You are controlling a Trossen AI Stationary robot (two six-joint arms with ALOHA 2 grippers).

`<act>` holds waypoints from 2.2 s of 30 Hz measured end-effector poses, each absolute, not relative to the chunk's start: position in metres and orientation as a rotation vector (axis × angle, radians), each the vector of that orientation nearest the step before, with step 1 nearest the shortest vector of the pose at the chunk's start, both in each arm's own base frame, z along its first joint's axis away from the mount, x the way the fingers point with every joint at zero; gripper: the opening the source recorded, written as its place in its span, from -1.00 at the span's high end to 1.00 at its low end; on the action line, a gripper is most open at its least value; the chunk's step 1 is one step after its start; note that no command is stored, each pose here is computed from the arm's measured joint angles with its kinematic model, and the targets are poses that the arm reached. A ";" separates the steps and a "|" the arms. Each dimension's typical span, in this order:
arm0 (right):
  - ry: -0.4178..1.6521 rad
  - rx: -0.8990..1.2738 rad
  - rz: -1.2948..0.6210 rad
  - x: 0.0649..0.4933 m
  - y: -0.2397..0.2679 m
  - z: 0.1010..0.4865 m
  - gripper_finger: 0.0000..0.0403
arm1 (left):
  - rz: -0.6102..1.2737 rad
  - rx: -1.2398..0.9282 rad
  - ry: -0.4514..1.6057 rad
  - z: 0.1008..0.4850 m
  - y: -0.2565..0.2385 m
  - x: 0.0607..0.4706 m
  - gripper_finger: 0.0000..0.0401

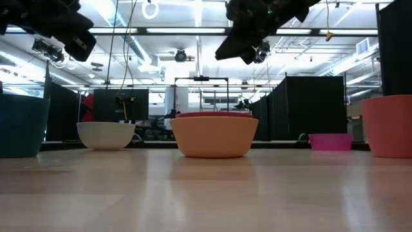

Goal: Nest bowls inside each other
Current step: Stack the green bowl on top of the orange bowl

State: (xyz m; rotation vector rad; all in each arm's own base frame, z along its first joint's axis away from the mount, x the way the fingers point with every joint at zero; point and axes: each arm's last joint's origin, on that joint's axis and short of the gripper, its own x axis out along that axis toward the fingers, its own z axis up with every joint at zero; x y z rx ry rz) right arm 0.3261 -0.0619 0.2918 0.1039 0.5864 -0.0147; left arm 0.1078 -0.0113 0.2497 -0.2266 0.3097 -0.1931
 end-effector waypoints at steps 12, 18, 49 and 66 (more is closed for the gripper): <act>0.627 0.089 -0.007 0.324 -0.062 0.288 0.68 | -0.303 -0.323 0.856 0.262 -0.051 0.138 1.00; 0.635 0.071 0.000 0.323 -0.061 0.288 0.72 | -0.331 -0.371 1.082 0.261 -0.078 0.152 1.00; 0.599 0.063 0.000 0.326 -0.062 0.290 0.51 | -0.283 -0.484 1.389 0.230 -0.123 0.157 0.12; 0.599 0.045 0.005 0.326 -0.062 0.290 0.65 | -0.203 -0.369 1.536 0.193 -0.143 0.168 -0.24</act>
